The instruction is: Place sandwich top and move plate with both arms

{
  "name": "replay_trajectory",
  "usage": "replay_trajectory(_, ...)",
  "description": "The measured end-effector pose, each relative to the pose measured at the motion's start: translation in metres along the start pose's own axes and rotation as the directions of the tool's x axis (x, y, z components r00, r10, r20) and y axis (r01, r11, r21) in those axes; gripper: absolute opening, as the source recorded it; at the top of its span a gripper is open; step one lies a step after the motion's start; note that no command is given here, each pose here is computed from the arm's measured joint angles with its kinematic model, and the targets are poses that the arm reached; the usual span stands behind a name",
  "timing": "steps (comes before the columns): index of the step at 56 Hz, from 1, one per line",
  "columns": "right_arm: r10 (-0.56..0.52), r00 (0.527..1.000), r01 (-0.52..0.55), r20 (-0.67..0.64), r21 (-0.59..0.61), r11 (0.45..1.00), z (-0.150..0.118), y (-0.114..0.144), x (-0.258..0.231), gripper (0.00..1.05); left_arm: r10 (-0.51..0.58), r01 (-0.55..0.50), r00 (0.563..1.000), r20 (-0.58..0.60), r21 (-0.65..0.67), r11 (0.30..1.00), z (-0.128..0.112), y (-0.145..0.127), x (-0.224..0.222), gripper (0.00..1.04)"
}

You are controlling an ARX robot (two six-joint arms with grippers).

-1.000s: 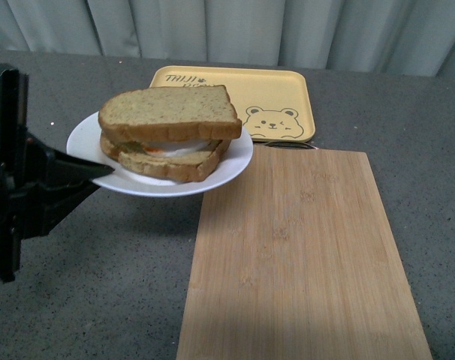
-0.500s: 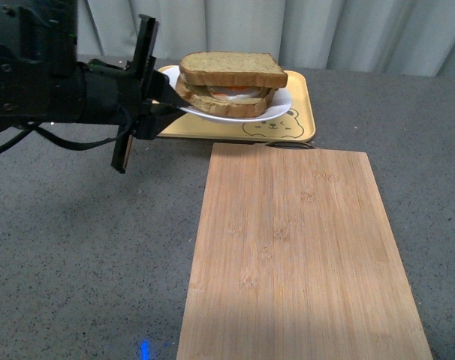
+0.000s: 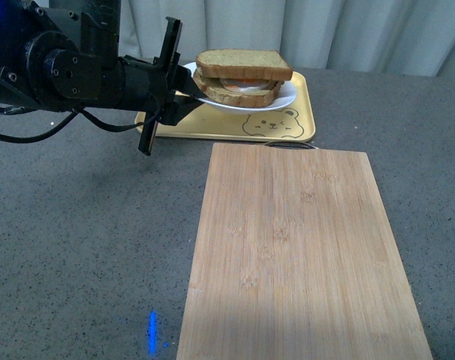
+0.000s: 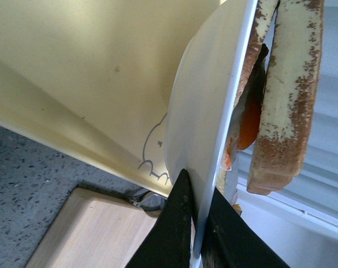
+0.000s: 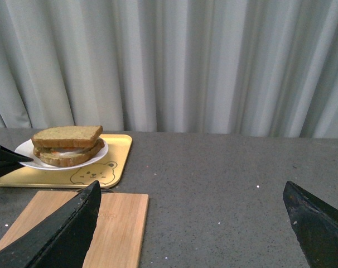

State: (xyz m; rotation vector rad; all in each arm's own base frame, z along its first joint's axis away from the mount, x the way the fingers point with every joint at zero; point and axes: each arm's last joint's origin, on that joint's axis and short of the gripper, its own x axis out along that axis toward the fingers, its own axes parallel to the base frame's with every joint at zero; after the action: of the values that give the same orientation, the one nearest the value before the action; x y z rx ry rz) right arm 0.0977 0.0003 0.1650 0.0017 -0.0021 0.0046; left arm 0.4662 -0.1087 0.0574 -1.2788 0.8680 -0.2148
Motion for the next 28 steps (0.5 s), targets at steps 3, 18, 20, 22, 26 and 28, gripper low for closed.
replay_trajectory(3,0.000,1.000,0.000,0.000,0.000,1.000,0.000,0.000,0.000,0.95,0.007,-0.007,1.000,-0.001,0.000,1.000,0.000,0.003,0.001,0.04)
replay_trajectory(18,0.000,1.000,0.000,0.000,0.000,1.000,0.000,0.000,0.000,0.95,0.033,-0.033,0.999,0.024,0.002,0.999,0.006,0.011,0.005,0.19)
replay_trajectory(20,0.000,1.000,0.000,0.000,0.000,1.000,0.000,0.000,0.000,0.95,0.031,-0.031,0.999,0.027,0.004,1.000,0.006,0.011,0.004,0.26)
replay_trajectory(22,0.000,1.000,0.000,0.000,0.000,1.000,0.000,0.000,0.000,0.95,0.030,-0.030,0.999,0.028,0.007,1.000,0.007,0.011,0.004,0.30)
replay_trajectory(26,0.000,1.000,0.000,0.000,0.000,1.000,0.000,0.000,0.000,0.95,0.035,-0.035,0.999,0.033,0.013,0.999,0.007,0.012,0.000,0.43)
replay_trajectory(28,0.000,1.000,0.000,0.000,0.000,1.000,0.000,0.000,0.000,0.95,0.038,-0.038,0.999,0.029,0.018,0.999,0.006,0.012,-0.003,0.50)
